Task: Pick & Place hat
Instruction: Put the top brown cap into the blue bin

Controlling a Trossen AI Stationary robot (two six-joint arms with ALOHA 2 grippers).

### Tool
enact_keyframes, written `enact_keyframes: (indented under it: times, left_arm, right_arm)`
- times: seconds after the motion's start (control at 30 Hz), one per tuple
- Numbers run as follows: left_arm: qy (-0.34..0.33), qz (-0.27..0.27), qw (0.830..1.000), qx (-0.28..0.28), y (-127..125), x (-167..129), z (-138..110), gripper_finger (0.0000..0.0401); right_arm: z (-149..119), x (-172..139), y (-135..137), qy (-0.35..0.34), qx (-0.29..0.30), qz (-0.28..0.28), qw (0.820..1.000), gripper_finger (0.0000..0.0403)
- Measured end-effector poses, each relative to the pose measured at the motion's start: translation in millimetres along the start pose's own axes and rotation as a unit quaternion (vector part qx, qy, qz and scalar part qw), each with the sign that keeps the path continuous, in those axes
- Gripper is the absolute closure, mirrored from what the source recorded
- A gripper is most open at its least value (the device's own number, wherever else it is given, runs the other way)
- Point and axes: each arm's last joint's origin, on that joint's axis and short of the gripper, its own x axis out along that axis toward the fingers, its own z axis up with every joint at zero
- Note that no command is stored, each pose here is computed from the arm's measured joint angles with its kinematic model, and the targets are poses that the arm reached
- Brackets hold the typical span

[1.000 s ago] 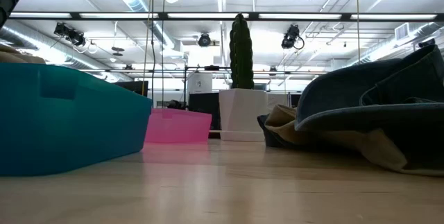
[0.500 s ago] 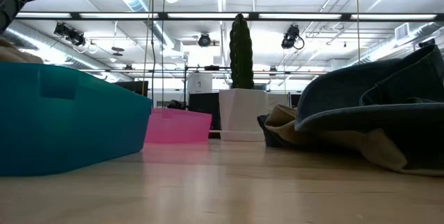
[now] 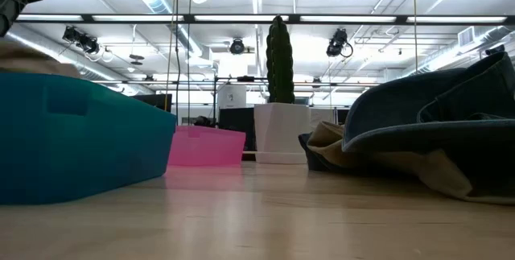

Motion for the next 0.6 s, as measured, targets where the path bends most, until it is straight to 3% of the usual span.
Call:
enact_keyframes:
  times: [0.23, 0.37, 0.6]
  left_arm:
    - [0.018, 0.045, 0.999, 0.022, 1, 4, 10, 0.0126]
    - [-0.020, 0.060, 0.998, 0.026, 1, 10, 18, 0.0126]
    - [-0.082, 0.161, 0.983, 0.042, 13, 27, 44, 0.0126]
  right_arm:
    - [0, 0, 0, 0.002, 0.000, 0.006, 1.000, 0.0376]
    - [-2, 0, 0, 0.011, -0.001, 0.009, 1.000, 0.0376]
    - [-1, 1, -4, 0.013, 0.006, 0.000, 1.000, 0.0376]
